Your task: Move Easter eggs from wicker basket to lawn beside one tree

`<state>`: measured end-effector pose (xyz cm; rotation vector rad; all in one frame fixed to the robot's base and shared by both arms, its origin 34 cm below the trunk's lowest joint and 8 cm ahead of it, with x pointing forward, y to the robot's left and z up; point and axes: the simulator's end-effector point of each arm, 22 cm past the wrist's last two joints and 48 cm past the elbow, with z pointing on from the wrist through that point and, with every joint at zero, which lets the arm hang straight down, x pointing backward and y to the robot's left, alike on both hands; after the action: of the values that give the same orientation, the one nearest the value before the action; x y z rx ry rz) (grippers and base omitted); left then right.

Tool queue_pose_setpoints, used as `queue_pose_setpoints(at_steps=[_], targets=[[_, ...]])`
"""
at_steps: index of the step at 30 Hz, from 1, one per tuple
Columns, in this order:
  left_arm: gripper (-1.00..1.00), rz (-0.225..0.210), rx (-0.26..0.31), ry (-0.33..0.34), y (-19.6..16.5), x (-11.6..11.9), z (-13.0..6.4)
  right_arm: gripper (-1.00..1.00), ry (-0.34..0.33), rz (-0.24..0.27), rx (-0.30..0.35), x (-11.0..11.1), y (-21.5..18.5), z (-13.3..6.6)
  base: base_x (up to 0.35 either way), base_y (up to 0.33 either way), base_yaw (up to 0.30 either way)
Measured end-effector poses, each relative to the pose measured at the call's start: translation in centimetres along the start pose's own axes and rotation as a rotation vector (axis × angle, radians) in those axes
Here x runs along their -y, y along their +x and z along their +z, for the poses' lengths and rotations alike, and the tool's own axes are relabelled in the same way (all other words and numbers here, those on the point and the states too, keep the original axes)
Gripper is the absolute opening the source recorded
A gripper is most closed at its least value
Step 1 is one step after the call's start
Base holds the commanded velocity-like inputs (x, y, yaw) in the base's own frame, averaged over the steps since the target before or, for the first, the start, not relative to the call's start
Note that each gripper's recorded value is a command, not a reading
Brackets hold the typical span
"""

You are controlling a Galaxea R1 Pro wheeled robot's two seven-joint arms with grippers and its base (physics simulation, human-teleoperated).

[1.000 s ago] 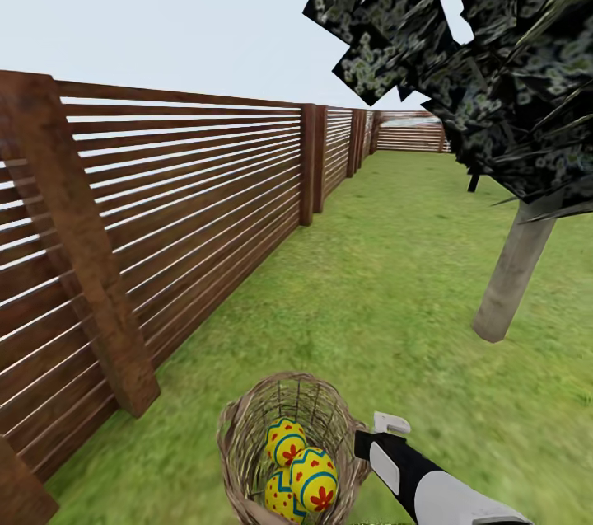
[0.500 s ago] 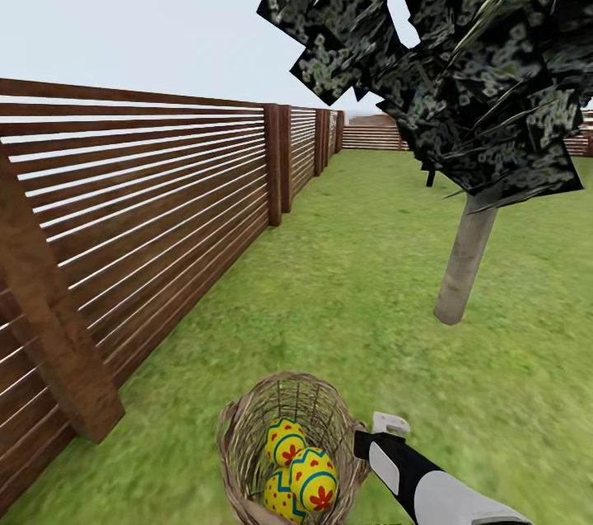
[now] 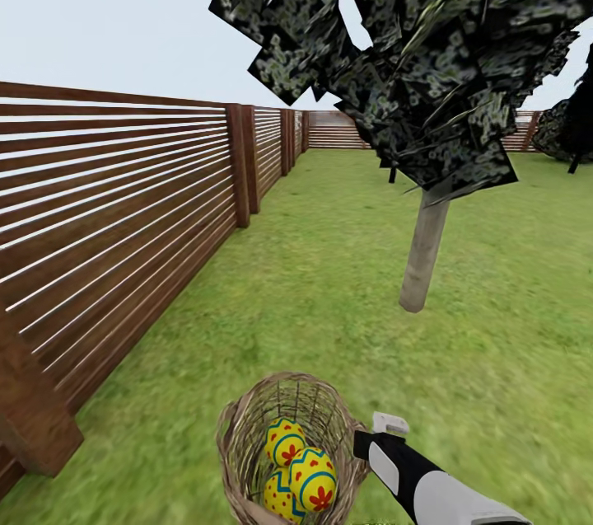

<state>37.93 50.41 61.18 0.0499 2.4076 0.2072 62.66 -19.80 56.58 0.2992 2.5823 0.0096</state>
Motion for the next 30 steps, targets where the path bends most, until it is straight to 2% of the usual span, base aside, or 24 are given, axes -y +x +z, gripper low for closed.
queue_pose_setpoints(at_steps=[13,23,30], targets=[[1.0,0.002,0.005,0.0,-0.12,0.0,0.0,-1.0,0.0,0.0,0.0,-0.01,0.01,0.0,0.0,-0.005,-0.273],[1.0,0.002,0.006,-0.005,-0.1,-0.12,0.0,-1.0,0.0,0.0,0.001,-0.01,-0.03,-0.02,0.0,-0.159,-0.274],[1.0,0.002,0.011,-0.006,-0.23,-0.14,-0.02,-1.0,-0.001,0.004,0.003,-0.05,-0.14,-0.12,0.019,-0.056,-0.276]])
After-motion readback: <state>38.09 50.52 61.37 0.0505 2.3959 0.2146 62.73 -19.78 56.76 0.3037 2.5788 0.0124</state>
